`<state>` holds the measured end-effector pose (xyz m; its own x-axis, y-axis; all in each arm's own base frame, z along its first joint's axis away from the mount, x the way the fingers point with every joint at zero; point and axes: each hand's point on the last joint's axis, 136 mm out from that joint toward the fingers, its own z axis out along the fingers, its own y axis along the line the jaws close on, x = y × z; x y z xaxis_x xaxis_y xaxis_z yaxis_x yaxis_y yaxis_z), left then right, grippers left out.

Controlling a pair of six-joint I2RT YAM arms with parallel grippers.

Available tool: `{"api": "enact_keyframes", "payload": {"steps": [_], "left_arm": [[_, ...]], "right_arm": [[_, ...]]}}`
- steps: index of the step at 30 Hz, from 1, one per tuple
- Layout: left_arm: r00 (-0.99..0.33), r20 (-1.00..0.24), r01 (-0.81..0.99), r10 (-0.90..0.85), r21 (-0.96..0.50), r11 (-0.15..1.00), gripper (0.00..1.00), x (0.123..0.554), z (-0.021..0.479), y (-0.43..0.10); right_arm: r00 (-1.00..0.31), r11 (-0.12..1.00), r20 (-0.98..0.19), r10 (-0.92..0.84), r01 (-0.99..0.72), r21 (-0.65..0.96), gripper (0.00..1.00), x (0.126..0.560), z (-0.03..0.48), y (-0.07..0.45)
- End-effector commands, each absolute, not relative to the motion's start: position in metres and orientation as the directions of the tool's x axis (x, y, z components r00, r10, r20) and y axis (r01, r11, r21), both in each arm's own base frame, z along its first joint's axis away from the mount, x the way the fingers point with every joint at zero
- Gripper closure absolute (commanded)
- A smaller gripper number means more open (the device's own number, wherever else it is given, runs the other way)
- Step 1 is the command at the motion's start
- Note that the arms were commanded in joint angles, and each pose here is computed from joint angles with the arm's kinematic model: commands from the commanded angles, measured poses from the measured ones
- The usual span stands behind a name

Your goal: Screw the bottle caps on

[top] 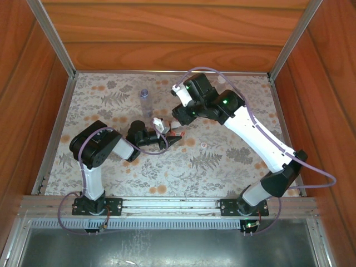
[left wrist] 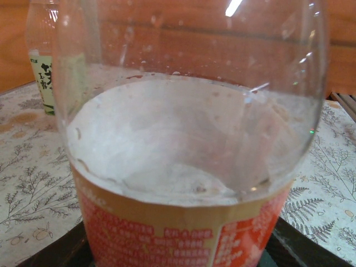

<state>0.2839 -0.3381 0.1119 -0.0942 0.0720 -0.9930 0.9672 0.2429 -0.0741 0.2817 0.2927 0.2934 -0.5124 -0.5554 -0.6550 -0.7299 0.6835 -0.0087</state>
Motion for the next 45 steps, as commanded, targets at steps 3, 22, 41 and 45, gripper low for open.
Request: {"api": "enact_keyframes", "payload": {"steps": [3, 22, 41, 45], "left_arm": [[-0.253, -0.951, 0.946, 0.176, -0.205, 0.25, 0.44, 0.273, 0.062, -0.33], [-0.254, -0.951, 0.945, 0.175, -0.205, 0.253, 0.44, 0.273, 0.062, -0.328], [-0.255, -0.952, 0.945, 0.171, -0.209, 0.251, 0.44, 0.275, 0.063, -0.328], [-0.254, -0.952, 0.946, 0.17, -0.208, 0.249, 0.44, 0.275, 0.063, -0.329]], "right_arm": [[-0.589, 0.73, -0.63, -0.506, -0.682, 0.051, 0.49, 0.291, 0.285, 0.288], [-0.636, 0.733, -0.565, -0.525, -0.676, 0.079, 0.63, 0.29, 0.259, 0.285], [-0.643, 0.74, -0.561, -0.521, -0.668, 0.079, 0.66, 0.289, 0.257, 0.282], [-0.634, 0.741, -0.585, -0.505, -0.667, 0.083, 0.62, 0.291, 0.267, 0.284]]}}
